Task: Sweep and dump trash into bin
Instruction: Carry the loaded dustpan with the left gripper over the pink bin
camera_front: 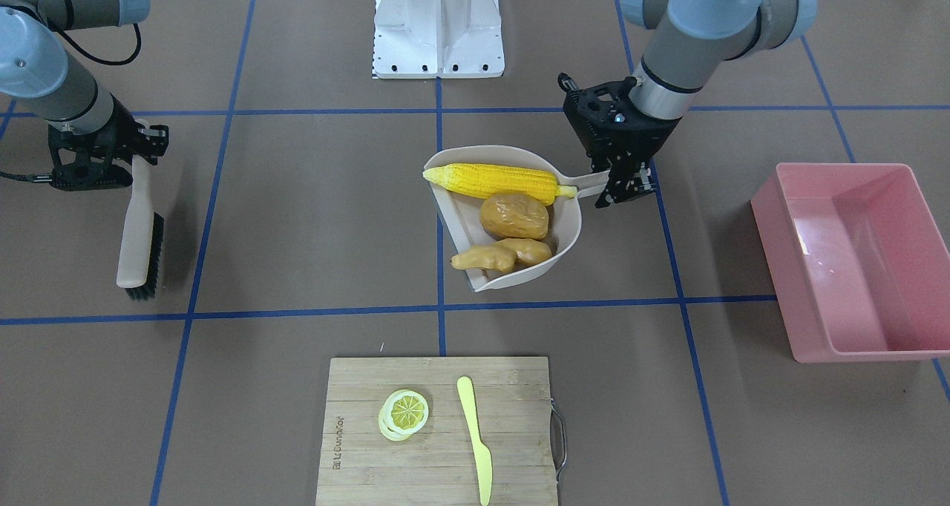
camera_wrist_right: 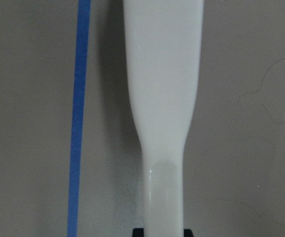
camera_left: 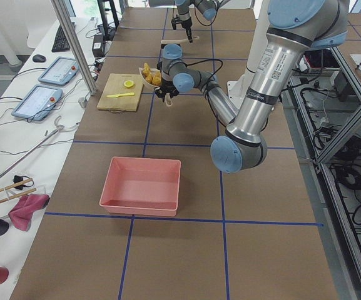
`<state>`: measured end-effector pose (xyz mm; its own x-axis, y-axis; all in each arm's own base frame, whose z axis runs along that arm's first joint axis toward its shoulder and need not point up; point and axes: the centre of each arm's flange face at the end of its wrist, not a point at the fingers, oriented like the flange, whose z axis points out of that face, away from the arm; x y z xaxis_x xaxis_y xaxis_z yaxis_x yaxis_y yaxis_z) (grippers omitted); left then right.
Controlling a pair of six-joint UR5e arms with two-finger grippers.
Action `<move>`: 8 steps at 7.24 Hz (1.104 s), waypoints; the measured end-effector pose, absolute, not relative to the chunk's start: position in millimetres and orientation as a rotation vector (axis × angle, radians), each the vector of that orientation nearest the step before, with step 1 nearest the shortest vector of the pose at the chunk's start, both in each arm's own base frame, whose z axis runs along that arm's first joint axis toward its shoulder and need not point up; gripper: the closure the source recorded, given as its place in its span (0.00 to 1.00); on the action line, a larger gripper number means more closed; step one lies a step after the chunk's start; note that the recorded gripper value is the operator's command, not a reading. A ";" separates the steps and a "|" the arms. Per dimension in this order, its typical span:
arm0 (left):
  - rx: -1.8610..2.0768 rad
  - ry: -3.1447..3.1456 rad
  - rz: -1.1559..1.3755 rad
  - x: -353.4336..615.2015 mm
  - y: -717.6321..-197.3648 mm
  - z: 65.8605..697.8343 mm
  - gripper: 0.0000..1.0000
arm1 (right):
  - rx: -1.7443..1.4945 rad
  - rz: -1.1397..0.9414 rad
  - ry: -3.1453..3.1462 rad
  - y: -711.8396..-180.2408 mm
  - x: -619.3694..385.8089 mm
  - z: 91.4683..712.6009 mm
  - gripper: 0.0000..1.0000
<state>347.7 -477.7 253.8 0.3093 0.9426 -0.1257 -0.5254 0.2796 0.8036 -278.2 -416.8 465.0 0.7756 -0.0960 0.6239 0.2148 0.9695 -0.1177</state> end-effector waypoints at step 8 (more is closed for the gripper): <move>0.555 0.775 0.815 164.5 -517.9 310.8 1.00 | -0.259 -0.039 -0.765 -437.9 -306.3 467.3 1.00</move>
<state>164.5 -517.9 310.8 0.4464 0.8059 -0.3889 -0.4296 0.5742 0.6969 -306.3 -437.9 467.3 0.7222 0.0590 0.6891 0.1284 0.9676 -0.2175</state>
